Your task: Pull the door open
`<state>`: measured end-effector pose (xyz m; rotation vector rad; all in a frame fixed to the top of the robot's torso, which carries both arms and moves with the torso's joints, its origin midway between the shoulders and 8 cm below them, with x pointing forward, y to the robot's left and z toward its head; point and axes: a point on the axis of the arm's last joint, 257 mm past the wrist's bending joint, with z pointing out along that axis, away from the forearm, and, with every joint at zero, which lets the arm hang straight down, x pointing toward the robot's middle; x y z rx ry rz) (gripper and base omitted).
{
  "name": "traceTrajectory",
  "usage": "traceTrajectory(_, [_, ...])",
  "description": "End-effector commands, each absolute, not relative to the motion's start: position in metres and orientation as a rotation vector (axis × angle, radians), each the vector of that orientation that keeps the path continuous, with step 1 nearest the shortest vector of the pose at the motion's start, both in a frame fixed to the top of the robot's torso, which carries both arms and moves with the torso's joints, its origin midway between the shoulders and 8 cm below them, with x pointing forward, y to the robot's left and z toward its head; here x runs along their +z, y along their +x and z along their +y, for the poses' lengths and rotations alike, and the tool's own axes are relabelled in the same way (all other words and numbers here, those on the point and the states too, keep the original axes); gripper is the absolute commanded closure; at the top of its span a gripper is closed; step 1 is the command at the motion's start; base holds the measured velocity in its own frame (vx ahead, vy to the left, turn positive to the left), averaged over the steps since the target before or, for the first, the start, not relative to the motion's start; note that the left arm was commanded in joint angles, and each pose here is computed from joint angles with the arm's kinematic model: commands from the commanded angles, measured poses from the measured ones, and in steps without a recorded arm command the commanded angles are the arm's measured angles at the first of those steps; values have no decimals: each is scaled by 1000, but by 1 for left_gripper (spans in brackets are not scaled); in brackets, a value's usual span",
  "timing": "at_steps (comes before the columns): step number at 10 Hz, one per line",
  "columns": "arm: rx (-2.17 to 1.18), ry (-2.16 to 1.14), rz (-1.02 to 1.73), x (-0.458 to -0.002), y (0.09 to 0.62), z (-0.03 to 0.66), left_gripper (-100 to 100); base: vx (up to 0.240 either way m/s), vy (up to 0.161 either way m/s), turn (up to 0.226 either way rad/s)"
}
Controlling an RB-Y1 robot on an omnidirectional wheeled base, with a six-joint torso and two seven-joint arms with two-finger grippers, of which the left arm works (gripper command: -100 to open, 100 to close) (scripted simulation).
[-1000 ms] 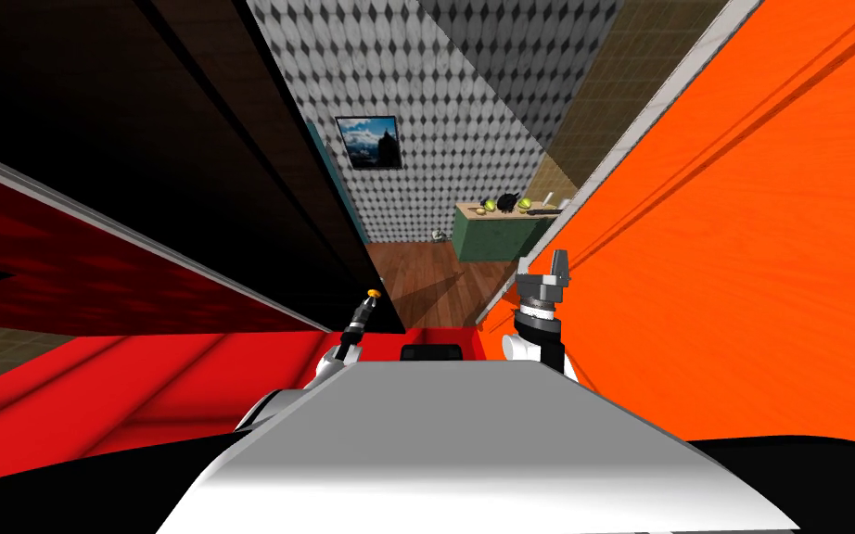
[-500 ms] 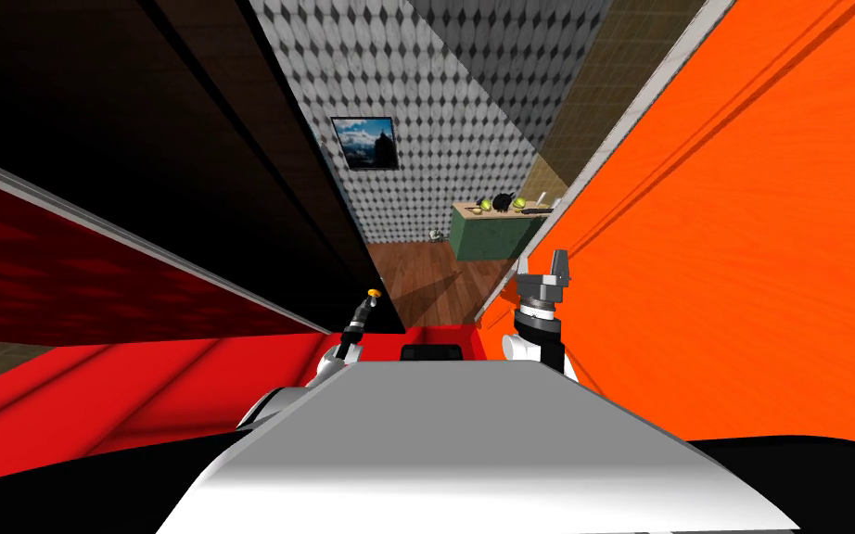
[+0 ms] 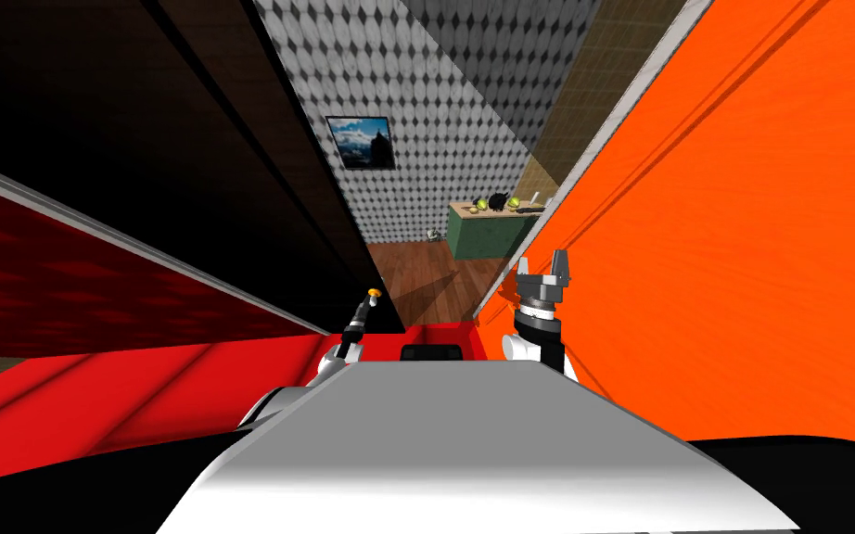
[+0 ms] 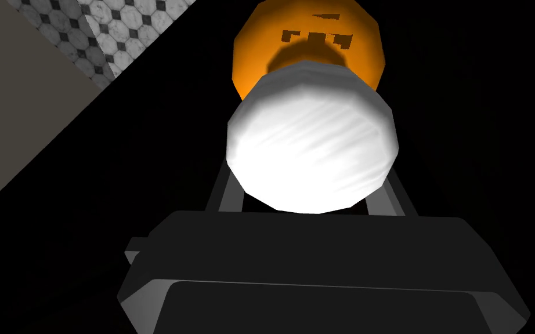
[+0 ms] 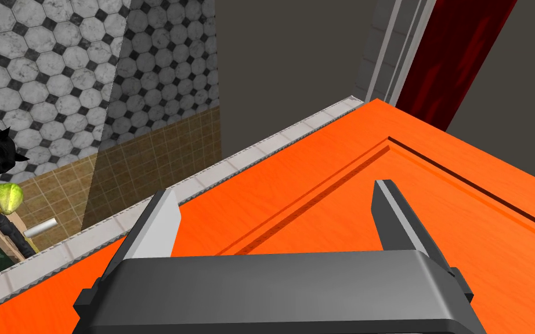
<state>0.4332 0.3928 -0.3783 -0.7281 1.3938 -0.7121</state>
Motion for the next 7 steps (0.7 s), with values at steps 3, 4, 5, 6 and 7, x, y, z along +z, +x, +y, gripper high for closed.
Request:
traceTrajectory(3, [-805, -820, 1361, -382, 432, 383, 100, -41, 20, -44])
traceTrajectory(4, [-809, -824, 1360, -382, 432, 383, 100, -40, 18, -41])
traceTrajectory(5, [-809, -824, 1360, -382, 432, 383, 100, -7, 13, -21])
traceTrajectory(6, [-809, -824, 1360, -382, 432, 383, 100, 0, 0, 0])
traceTrajectory(7, [-843, -865, 1338, -382, 432, 383, 100, -25, 13, -66])
